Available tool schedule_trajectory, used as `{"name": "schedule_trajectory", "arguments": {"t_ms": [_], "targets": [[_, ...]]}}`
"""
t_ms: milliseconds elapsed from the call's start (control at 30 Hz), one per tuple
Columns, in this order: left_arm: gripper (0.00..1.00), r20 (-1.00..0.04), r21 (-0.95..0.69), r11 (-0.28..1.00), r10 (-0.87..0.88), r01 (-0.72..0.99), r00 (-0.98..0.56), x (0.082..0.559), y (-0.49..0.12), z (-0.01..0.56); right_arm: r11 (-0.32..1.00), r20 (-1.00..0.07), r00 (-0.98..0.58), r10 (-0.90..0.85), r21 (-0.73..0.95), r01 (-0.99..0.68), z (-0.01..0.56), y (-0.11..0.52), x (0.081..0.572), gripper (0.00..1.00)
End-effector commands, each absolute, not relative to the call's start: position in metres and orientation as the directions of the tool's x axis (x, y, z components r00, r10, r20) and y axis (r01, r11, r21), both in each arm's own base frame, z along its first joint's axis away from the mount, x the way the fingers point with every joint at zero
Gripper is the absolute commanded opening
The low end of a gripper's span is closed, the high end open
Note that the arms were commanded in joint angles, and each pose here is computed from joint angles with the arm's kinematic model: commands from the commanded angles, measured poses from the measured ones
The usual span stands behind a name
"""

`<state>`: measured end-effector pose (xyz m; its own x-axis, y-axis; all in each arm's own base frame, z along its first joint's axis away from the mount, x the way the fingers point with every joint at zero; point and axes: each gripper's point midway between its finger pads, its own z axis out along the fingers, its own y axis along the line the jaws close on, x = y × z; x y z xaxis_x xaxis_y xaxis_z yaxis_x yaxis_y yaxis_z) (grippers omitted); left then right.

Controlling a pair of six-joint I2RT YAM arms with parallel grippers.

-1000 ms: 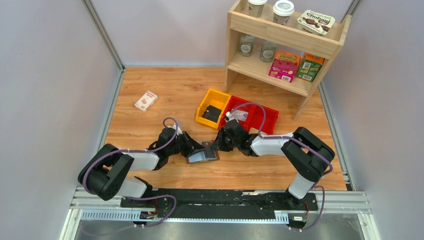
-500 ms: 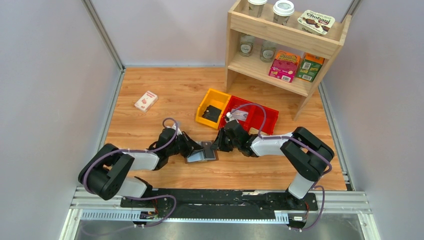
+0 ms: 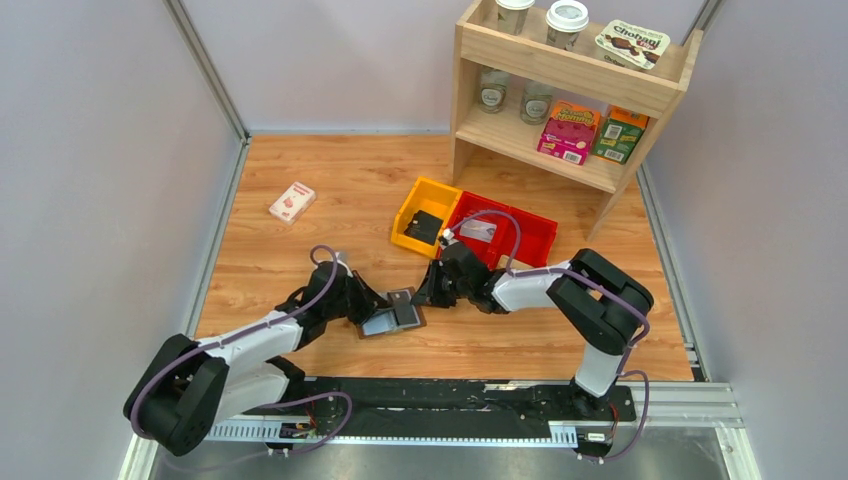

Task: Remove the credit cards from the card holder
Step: Remove the credit card from the card holder.

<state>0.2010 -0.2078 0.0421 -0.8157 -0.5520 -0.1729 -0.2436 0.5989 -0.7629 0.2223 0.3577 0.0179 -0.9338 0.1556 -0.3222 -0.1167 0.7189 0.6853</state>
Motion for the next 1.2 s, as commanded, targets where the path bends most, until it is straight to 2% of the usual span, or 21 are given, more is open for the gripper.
{"name": "schedule_trajectory", "arguments": {"t_ms": [0, 367, 700, 1000, 1167], "targets": [[0.00, -0.174, -0.739, 0.618, -0.561, -0.270, -0.809, 0.199, -0.199, 0.042, 0.897, -0.203, -0.976, 0.080, 0.442, -0.018, -0.057, 0.298, 0.184, 0.14], [0.00, -0.191, -0.712, 0.639, -0.575, -0.291, -0.796, 0.191, -0.178, 0.040, 0.916, -0.219, -0.973, 0.069, 0.400, -0.025, -0.058, 0.293, 0.188, 0.14], [0.00, -0.321, -0.667, 0.714, -0.535, -0.215, -0.781, 0.187, -0.157, 0.062, 0.905, -0.284, -0.958, 0.030, 0.416, -0.095, -0.033, 0.307, 0.204, 0.15], [0.00, -0.462, -0.665, 0.736, -0.541, -0.129, -0.703, 0.187, -0.139, 0.104, 0.857, -0.395, -0.918, 0.013, 0.478, -0.194, 0.036, 0.333, 0.229, 0.21], [0.00, -0.523, -0.723, 0.687, -0.615, -0.075, -0.591, 0.195, -0.132, 0.143, 0.826, -0.480, -0.877, 0.031, 0.506, -0.248, 0.089, 0.343, 0.243, 0.32]]}}
